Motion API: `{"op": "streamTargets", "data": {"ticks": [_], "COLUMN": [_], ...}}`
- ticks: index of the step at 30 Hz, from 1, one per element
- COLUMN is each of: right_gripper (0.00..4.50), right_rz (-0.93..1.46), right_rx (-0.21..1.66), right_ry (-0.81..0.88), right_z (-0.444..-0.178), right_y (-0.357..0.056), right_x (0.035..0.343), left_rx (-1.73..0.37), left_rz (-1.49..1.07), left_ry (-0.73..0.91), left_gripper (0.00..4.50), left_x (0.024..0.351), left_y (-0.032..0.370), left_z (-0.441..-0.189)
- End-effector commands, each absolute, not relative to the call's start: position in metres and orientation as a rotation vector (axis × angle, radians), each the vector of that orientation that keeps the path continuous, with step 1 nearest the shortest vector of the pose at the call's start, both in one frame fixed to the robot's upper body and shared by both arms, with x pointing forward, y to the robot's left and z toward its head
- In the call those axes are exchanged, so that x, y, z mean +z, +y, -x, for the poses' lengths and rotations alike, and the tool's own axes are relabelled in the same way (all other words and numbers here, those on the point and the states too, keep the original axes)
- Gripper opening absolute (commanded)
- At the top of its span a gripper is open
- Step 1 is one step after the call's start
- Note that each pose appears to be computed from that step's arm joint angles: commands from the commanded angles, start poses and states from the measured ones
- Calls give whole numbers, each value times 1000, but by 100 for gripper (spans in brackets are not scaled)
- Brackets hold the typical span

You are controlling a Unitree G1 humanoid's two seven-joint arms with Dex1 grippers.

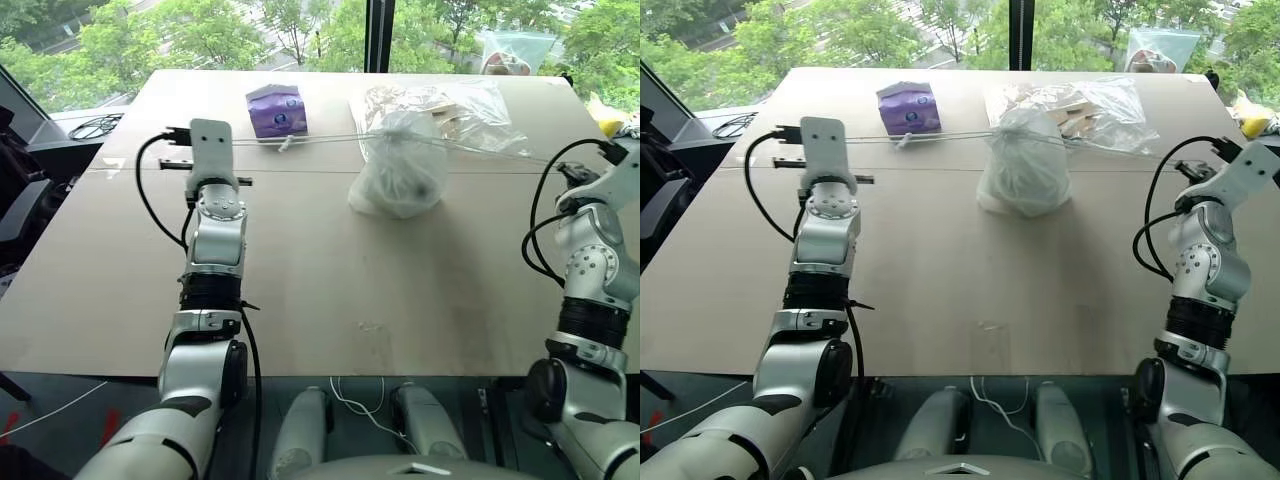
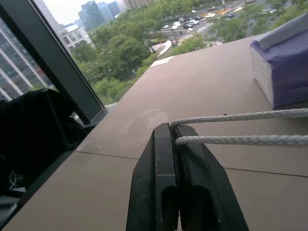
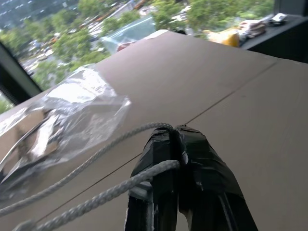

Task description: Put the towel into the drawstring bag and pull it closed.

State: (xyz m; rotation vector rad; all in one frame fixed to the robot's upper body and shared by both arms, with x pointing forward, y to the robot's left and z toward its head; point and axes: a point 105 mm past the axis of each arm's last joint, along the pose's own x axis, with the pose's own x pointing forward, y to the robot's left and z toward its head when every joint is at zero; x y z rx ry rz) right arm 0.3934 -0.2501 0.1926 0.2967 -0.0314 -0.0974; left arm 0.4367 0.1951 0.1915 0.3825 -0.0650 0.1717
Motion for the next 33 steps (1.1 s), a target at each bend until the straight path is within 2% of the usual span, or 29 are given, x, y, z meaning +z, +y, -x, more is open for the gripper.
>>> {"op": "streamTargets", "data": {"ticks": [1, 3, 5, 7, 8, 10, 11, 12, 13, 14, 15, 18, 21, 24, 27, 33], "right_gripper": [0, 0, 0, 0, 31, 112, 145, 196, 233, 279, 307, 307, 307, 307, 307, 307], "right_rz": [-214, -136, -78, -44, -55, -40, -8, 39, 73, 99, 157, 284, 260, 229, 213, 129], "right_rx": [317, 481, 530, 553, 540, 572, 594, 602, 597, 600, 627, 711, 735, 709, 682, 690], "right_ry": [60, 149, 183, 190, 182, 147, 127, 111, 112, 128, 172, 253, 238, 188, 69, 14], "right_z": [-374, -352, -341, -335, -334, -329, -325, -322, -320, -318, -310, -288, -269, -259, -255, -258], "right_y": [-189, -174, -176, -184, -192, -199, -200, -203, -207, -211, -215, -224, -239, -255, -267, -271], "right_x": [191, 176, 168, 166, 167, 171, 172, 171, 167, 160, 147, 120, 109, 109, 125, 140], "left_rx": [-224, -480, -592, -616, -647, -719, -748, -796, -843, -890, -967, -1098, -1081, -991, -923, -882], "left_rz": [-407, -474, -517, -505, -501, -526, -540, -540, -516, -480, -431, -391, -371, -336, -281, -195], "left_ry": [-94, -64, -34, -10, 9, 37, 51, 53, 66, 82, 120, 198, 284, 325, 287, 204], "left_gripper": [1, 1, 1, 58, 87, 191, 223, 273, 302, 353, 376, 376, 376, 376, 376, 376], "left_x": [183, 163, 148, 142, 138, 130, 126, 125, 123, 121, 116, 104, 91, 91, 104, 118], "left_y": [125, 91, 84, 92, 95, 98, 100, 100, 101, 101, 104, 113, 144, 171, 185, 188], "left_z": [-424, -400, -383, -375, -370, -358, -353, -344, -336, -327, -312, -281, -266, -271, -279, -287]}}
